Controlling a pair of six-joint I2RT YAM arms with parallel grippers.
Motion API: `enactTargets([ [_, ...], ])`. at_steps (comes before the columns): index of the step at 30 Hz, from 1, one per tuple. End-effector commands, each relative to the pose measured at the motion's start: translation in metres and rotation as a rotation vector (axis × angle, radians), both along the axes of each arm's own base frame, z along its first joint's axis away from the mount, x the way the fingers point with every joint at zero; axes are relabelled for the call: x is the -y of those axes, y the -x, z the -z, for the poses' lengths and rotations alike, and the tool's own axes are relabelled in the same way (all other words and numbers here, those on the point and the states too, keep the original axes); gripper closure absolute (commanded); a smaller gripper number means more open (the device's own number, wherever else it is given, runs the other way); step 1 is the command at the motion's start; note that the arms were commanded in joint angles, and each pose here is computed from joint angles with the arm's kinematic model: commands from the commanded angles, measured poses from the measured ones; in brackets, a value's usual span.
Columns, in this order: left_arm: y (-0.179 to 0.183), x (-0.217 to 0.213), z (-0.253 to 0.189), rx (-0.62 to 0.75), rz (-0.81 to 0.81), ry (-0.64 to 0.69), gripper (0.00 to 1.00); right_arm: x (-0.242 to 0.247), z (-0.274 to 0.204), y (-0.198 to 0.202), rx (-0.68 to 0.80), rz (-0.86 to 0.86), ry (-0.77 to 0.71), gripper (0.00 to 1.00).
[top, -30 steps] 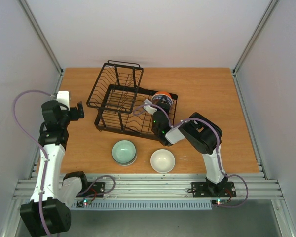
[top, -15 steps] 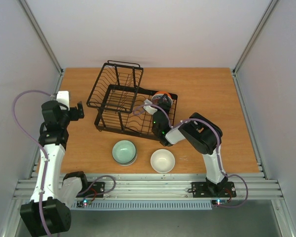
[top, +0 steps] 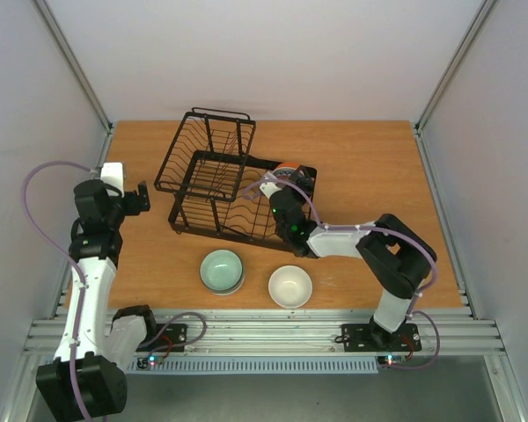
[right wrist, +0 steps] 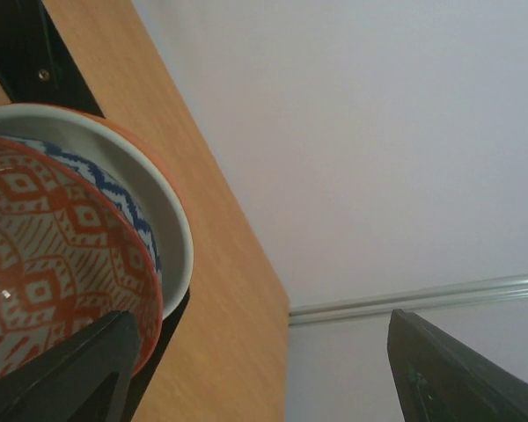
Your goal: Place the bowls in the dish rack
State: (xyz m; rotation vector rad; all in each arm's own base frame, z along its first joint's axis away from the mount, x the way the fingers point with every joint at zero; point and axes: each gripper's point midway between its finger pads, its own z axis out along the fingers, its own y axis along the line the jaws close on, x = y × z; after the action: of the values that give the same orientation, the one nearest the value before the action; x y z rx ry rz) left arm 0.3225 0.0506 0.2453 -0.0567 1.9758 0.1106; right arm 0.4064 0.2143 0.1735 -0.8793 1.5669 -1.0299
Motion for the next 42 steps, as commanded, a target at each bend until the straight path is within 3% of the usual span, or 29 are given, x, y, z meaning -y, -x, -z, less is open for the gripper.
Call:
enactTargets([
  [1, -0.001, -0.001, -0.016, 0.065, -0.001, -0.012, 0.01, 0.004, 0.007, 0.017, -0.132, 0.025, -0.103, 0.20],
  [7, -0.002, -0.001, -0.015, 0.062, 0.002, -0.007, 0.01, 0.009, -0.006, 0.053, -0.306, 0.053, -0.243, 0.19],
  [16, -0.005, 0.001, -0.010, 0.049, 0.017, -0.002, 0.01, 0.057, -0.035, 0.154, -0.593, 0.292, -0.459, 0.37],
  [26, -0.005, 0.002, -0.008, 0.039, 0.022, 0.005, 0.01, 0.068, 0.026, 0.249, -0.958, 0.432, -0.803, 0.40],
  [31, -0.004, 0.002, -0.008, 0.035, 0.020, 0.005, 0.01, 0.039, 0.043, 0.273, -1.093, 0.351, -0.897, 0.42],
  [42, -0.004, 0.002, -0.008, 0.031, 0.019, 0.006, 0.01, 0.021, 0.069, 0.277, -1.152, 0.318, -0.903, 0.42],
])
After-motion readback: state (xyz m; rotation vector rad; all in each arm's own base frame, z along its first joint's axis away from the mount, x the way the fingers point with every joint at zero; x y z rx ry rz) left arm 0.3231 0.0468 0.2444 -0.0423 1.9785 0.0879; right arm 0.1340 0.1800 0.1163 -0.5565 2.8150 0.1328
